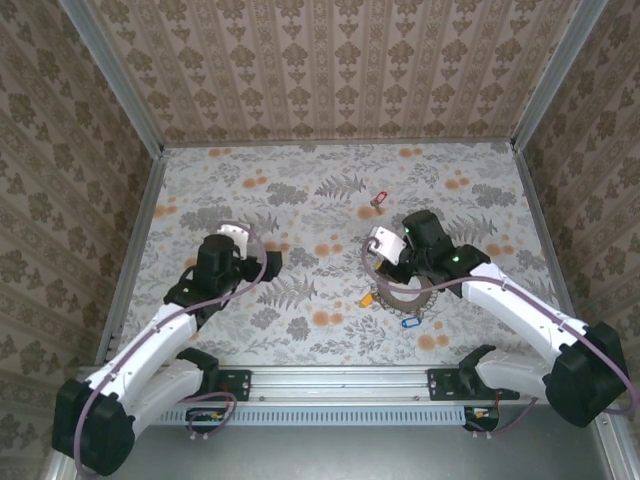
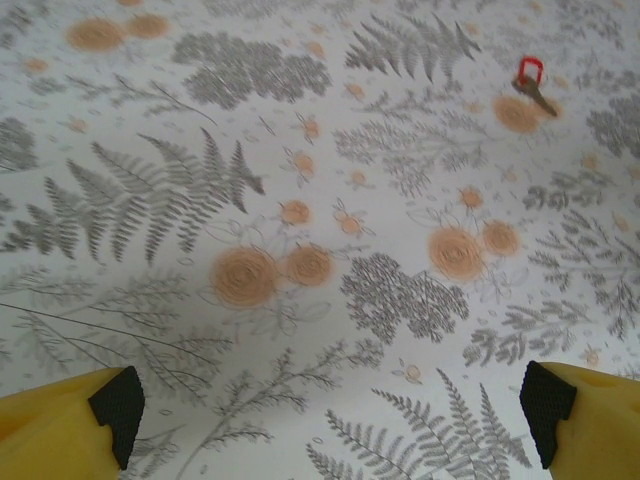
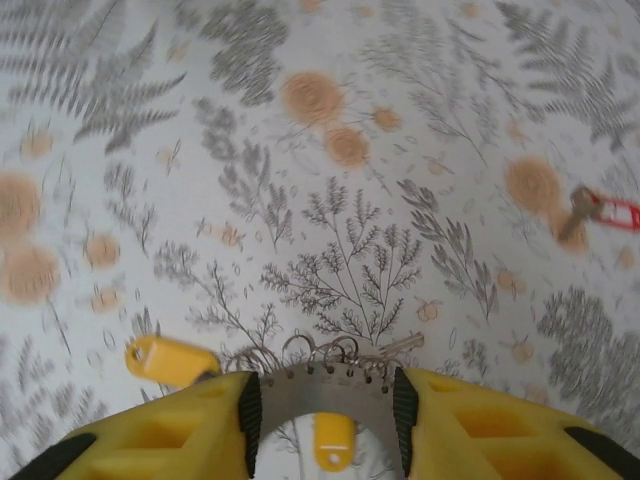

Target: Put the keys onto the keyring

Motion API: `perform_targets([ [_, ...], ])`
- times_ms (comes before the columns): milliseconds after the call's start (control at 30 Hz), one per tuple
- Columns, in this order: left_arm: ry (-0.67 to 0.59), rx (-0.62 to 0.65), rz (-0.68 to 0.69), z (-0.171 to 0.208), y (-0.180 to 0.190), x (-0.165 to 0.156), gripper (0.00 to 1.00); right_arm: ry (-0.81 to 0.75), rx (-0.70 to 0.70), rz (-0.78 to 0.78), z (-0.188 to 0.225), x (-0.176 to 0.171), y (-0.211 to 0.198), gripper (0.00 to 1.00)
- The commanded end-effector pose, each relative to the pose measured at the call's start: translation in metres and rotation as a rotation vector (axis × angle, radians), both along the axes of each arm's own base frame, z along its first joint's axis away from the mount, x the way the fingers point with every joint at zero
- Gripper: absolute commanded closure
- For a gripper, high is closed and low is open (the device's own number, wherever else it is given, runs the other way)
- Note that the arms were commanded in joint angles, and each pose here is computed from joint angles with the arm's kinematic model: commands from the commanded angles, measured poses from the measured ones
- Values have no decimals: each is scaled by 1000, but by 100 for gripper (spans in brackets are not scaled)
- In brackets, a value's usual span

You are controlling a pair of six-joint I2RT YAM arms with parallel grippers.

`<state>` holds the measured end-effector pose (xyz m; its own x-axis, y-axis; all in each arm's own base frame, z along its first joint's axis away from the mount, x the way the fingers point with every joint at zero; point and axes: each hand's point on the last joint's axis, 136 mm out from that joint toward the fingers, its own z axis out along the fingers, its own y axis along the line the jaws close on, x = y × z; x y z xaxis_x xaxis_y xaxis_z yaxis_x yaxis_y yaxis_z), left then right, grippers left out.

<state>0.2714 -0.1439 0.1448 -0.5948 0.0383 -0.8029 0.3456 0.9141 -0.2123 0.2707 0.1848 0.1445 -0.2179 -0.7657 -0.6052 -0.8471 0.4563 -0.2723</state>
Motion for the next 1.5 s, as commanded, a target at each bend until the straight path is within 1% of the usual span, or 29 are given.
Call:
perform_targets([
  [0,19,-15,-26,-5,-8,-2,0,21,-133,276,-19,-16,9,62],
  [100,16,-14,-19,-6,-7,-3,0,81,-127,293,-32,-17,16,62],
  [167,8,-17,-13,-5,-5,-4,0,115,-167,276,-46,-13,13,64],
  [200,7,-19,-10,-5,-5,-4,0,130,-185,258,-51,-9,14,64],
  [233,5,-21,-8,-6,-4,-4,0,194,-214,236,-63,-12,13,65],
  [300,4,-22,-5,-6,-4,-4,0,247,-234,164,-67,-5,20,67],
  [333,8,-22,-9,-6,-5,-4,0,287,-276,159,-71,-7,20,65],
  [367,9,-22,-9,-6,-5,-3,0,310,-326,131,-76,-6,17,64],
  [433,18,-16,-12,-8,-6,-2,0,353,-394,11,-78,4,13,63],
  [533,29,-11,-19,-10,-8,-1,0,382,-400,-83,-73,7,19,65],
  [600,36,-9,-22,-11,-9,-1,0,399,-414,-179,-70,7,15,65],
  [633,38,-9,-23,-11,-9,-1,0,413,-442,-220,-71,4,11,65],
  [700,40,-8,-22,-12,-9,0,0,409,-528,-284,-80,-2,4,64],
  [800,45,-8,-23,-13,-9,0,0,396,-633,-330,-94,-11,-1,66],
  [933,45,-8,-25,-12,-9,0,0,329,-628,-424,-92,-3,-3,67],
  [1000,43,-9,-25,-11,-9,0,0,295,-656,-449,-90,2,-4,67],
  [1233,48,-3,-13,-13,-8,1,0,290,-673,-471,-101,-1,13,69],
  [1333,48,-4,-12,-12,-7,1,0,285,-681,-481,-108,3,17,74],
  [1467,50,-1,-6,-13,-6,1,0,244,-684,-503,-108,12,19,75],
])
